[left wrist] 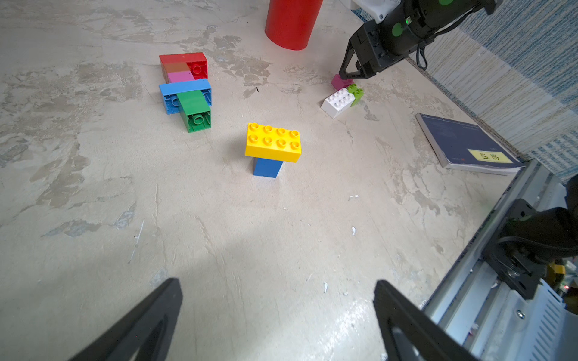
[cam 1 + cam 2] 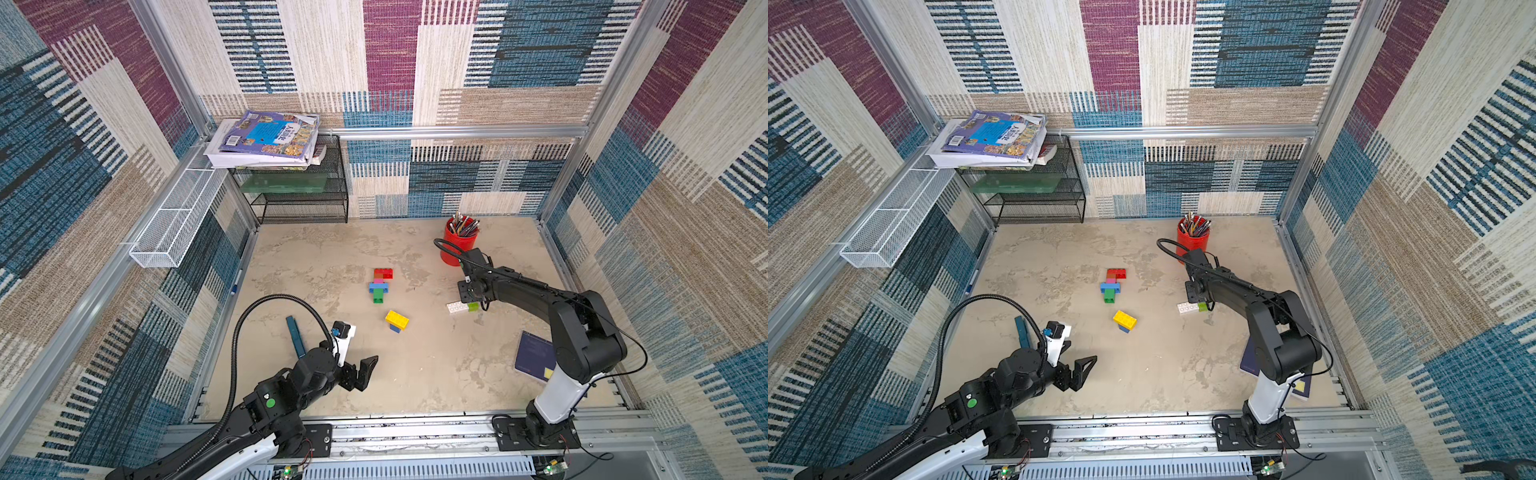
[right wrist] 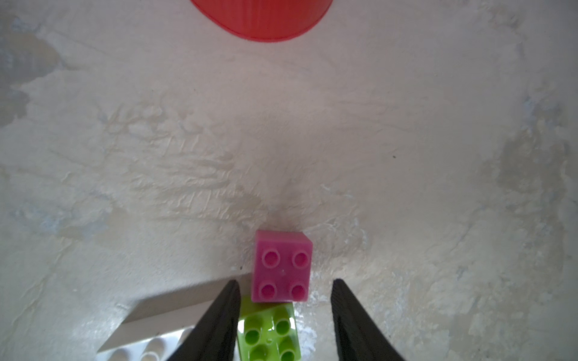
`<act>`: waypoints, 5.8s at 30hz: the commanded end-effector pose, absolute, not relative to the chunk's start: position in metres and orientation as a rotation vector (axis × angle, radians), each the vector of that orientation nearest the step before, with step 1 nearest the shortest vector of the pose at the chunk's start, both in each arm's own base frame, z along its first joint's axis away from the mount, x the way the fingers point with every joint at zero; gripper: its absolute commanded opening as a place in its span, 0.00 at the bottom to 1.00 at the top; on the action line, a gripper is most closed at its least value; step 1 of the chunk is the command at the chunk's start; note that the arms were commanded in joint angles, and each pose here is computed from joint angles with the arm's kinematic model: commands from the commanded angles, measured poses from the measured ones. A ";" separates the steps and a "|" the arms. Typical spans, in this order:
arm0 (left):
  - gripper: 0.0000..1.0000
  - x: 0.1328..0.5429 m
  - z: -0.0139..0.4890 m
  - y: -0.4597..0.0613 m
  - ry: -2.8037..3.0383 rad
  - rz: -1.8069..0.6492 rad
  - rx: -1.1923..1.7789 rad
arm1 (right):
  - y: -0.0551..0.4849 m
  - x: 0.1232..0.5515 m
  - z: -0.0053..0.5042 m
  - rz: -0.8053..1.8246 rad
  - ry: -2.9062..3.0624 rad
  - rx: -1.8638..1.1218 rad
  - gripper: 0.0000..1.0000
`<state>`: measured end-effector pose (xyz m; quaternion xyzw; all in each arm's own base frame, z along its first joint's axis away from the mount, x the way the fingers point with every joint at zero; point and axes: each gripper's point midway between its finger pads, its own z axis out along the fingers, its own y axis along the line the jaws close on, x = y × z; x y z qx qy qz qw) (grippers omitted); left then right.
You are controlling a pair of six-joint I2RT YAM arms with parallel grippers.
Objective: Assemble the letter f with lego
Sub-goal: Pick up the lego brick from the center of the board, then assemble the lego brick with the lego brick, then adjust the lego brick at the center of the board.
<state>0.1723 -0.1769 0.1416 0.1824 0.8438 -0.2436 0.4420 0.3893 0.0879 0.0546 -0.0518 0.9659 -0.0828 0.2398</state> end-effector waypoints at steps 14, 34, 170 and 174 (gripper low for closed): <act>0.99 0.174 0.146 -0.178 2.077 -0.623 0.424 | 0.092 0.396 0.039 -0.143 2.664 -0.122 0.46; 0.99 0.175 0.146 -0.177 2.074 -0.622 0.420 | 0.105 0.398 0.063 -0.062 2.612 -0.169 0.30; 0.99 0.172 0.148 -0.172 2.054 -0.643 0.393 | 0.142 0.359 0.102 -0.162 2.580 -0.386 0.51; 0.99 0.171 0.150 -0.172 2.053 -0.646 0.396 | 0.121 0.365 0.094 -0.195 2.617 -0.301 0.52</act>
